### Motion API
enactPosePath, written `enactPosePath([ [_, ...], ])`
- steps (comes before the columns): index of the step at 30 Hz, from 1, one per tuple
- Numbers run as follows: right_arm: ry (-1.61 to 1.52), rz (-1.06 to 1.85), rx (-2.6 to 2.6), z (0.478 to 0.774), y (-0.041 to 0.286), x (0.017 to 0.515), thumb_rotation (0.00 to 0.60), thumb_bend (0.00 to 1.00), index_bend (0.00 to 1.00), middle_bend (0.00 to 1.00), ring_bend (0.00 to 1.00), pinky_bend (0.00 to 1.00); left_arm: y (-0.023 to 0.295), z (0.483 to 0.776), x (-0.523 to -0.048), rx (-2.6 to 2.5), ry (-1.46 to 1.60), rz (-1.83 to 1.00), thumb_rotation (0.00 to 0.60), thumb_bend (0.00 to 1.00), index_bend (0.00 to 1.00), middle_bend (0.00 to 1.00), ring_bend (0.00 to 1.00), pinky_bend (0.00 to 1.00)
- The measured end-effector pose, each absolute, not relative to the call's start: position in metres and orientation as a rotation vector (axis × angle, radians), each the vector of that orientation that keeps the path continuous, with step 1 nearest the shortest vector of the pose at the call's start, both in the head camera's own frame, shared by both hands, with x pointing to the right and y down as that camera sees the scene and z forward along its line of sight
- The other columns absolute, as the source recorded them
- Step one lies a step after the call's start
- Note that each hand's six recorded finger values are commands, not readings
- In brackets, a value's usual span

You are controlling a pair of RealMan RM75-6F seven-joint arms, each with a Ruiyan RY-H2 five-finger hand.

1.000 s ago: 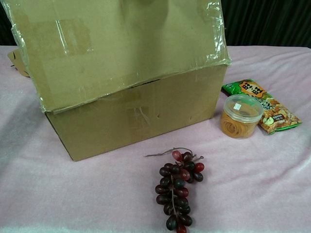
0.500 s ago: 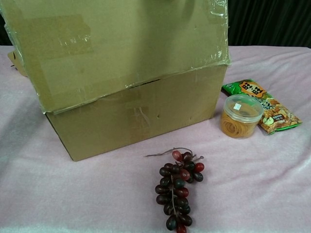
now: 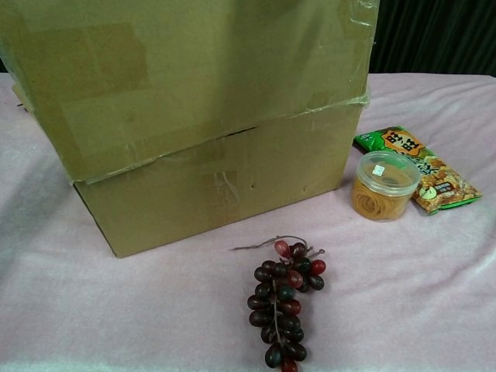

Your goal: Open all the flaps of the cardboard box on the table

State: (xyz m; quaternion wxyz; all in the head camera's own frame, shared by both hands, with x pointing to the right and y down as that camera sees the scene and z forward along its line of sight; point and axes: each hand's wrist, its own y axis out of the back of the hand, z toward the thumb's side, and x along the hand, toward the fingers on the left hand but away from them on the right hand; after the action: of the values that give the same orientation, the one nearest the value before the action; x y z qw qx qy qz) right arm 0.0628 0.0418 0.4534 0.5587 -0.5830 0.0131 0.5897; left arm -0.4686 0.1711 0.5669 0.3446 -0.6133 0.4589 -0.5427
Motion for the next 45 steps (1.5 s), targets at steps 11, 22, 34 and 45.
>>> enactPosePath([
  [11, 0.053, 1.396, -1.427, 0.441, 0.052, 0.065, 0.6, 0.18, 0.34, 0.38, 0.11, 0.25, 0.171, 0.568, -0.469, -1.586, 1.19, -1.413, 0.6, 0.24, 0.0, 0.01, 0.0, 0.0],
  [22, 0.058, 1.406, -1.431, 0.431, 0.055, 0.067, 0.6, 0.16, 0.33, 0.38, 0.11, 0.25, 0.171, 0.568, -0.469, -1.584, 1.19, -1.414, 0.6, 0.24, 0.0, 0.01, 0.0, 0.0],
  [34, 0.086, 1.456, -1.476, 0.424, 0.069, 0.074, 0.6, 0.16, 0.33, 0.38, 0.11, 0.25, 0.171, 0.567, -0.469, -1.583, 1.188, -1.409, 0.6, 0.25, 0.0, 0.01, 0.0, 0.0],
  [45, 0.123, 1.541, -1.513, 0.421, 0.074, 0.09, 0.6, 0.16, 0.37, 0.38, 0.11, 0.25, 0.171, 0.568, -0.468, -1.583, 1.183, -1.406, 0.6, 0.25, 0.0, 0.01, 0.0, 0.0],
])
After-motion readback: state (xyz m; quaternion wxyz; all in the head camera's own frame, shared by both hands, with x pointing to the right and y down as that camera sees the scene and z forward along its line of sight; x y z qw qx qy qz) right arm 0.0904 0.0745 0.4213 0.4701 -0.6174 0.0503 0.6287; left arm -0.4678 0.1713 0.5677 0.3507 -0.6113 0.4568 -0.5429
